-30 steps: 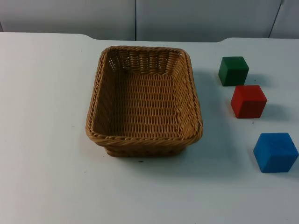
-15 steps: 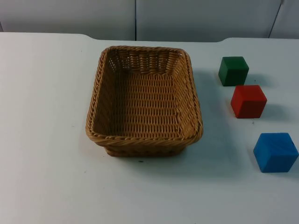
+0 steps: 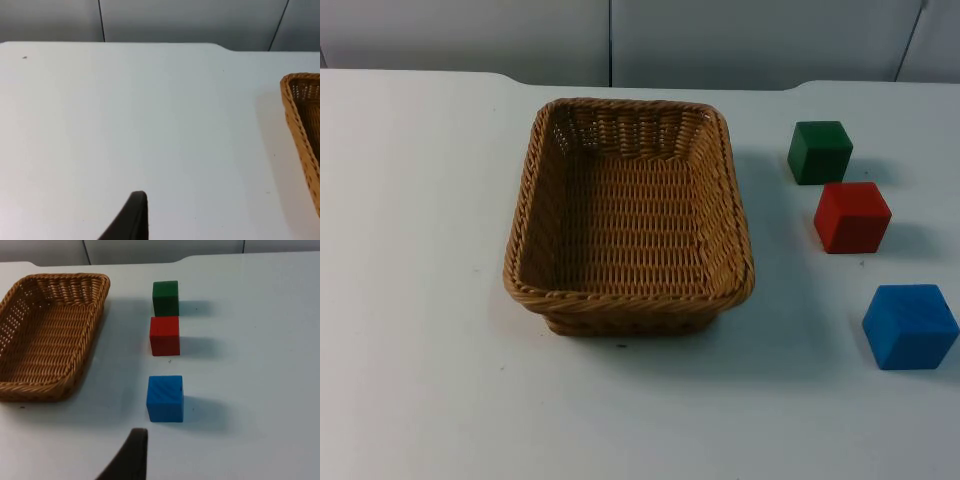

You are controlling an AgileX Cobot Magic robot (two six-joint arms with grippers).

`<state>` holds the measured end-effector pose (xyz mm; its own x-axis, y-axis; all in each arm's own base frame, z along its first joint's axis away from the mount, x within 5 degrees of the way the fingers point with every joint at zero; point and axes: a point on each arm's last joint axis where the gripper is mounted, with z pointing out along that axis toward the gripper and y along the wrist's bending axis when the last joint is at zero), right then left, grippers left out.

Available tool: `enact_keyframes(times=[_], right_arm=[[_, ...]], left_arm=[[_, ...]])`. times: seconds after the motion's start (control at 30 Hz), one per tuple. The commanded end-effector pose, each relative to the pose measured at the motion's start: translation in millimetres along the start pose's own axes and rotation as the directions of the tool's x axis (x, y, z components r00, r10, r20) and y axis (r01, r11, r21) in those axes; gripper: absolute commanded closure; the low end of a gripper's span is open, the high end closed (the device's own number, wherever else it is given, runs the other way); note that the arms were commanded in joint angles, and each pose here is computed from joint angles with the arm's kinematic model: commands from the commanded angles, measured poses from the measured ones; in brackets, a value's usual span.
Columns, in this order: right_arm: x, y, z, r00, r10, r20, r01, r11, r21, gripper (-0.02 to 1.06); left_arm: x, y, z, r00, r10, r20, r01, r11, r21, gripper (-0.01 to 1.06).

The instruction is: Pick up the basket with the left hand and place the blue cube into the basket with the right hand.

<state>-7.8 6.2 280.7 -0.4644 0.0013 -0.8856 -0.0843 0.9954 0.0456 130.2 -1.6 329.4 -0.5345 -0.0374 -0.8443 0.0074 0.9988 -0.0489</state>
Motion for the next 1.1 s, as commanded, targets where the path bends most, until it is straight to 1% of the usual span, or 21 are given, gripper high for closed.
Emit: enact_keyframes(times=[0.0, 0.07, 0.1, 0.17, 0.23, 0.27, 0.4, 0.43, 0.6, 0.7, 0.8, 0.83, 0.97, 1.0, 1.07], right_arm=[[1, 0, 1, 1.000, 0.003, 0.009, -0.003, 1.000, 0.002, 0.00], [1, 0, 1, 1.000, 0.003, 0.009, -0.003, 1.000, 0.002, 0.00], [1, 0, 1, 1.000, 0.003, 0.009, -0.003, 1.000, 0.002, 0.00], [1, 0, 1, 1.000, 0.003, 0.009, -0.003, 1.000, 0.002, 0.00], [1, 0, 1, 1.000, 0.003, 0.009, -0.003, 1.000, 0.002, 0.00], [1, 0, 1, 1.000, 0.003, 0.009, -0.003, 1.000, 0.002, 0.00], [1, 0, 1, 1.000, 0.002, 0.009, -0.002, 1.000, 0.003, 0.00], [1, 0, 1, 1.000, 0.002, 0.009, -0.002, 1.000, 0.003, 0.00], [1, 0, 1, 1.000, 0.002, 0.009, -0.002, 1.000, 0.003, 0.00], [1, 0, 1, 1.000, 0.002, 0.009, -0.002, 1.000, 0.003, 0.00], [1, 0, 1, 1.000, 0.002, 0.009, -0.002, 1.000, 0.003, 0.00], [1, 0, 1, 1.000, 0.002, 0.009, -0.002, 1.000, 0.003, 0.00], [1, 0, 1, 1.000, 0.002, 0.009, -0.002, 1.000, 0.003, 0.00], [1, 0, 1, 1.000, 0.002, 0.009, -0.002, 1.000, 0.003, 0.00], [1, 0, 1, 1.000, 0.002, 0.009, -0.002, 1.000, 0.003, 0.00]], left_arm=[[-8, 1, 12, 1.000, -0.012, -0.006, 0.012, 1.000, 0.001, 0.00], [-14, 1, 25, 0.999, -0.014, -0.045, 0.014, 1.000, 0.007, 0.00], [-14, 1, 25, 0.999, -0.014, -0.045, 0.014, 1.000, 0.007, 0.00], [-22, -1, 39, 0.997, -0.005, -0.079, 0.007, 1.000, 0.030, 0.00], [-31, -4, 51, 0.995, 0.002, -0.097, 0.005, 0.998, 0.070, 0.00], [-31, -4, 51, 0.995, 0.002, -0.097, 0.005, 0.998, 0.070, 0.00], [-50, -14, 76, 0.994, 0.000, -0.112, 0.020, 0.983, 0.182, 0.00], [-50, -14, 76, 0.994, 0.000, -0.112, 0.020, 0.983, 0.182, 0.00], [-67, -21, 103, 0.994, 0.007, -0.113, 0.024, 0.960, 0.279, 0.01], [-71, -21, 117, 0.991, 0.008, -0.133, 0.031, 0.958, 0.284, 0.01], [-68, -21, 142, 0.978, 0.004, -0.210, 0.059, 0.954, 0.295, 0.01], [-68, -21, 142, 0.978, 0.004, -0.210, 0.059, 0.954, 0.295, 0.01], [-58, -24, 177, 0.941, -0.023, -0.337, 0.139, 0.936, 0.323, 0.01], [-58, -24, 177, 0.941, -0.023, -0.337, 0.139, 0.936, 0.323, 0.01], [-50, -29, 195, 0.923, -0.012, -0.384, 0.148, 0.933, 0.328, 0.01]])
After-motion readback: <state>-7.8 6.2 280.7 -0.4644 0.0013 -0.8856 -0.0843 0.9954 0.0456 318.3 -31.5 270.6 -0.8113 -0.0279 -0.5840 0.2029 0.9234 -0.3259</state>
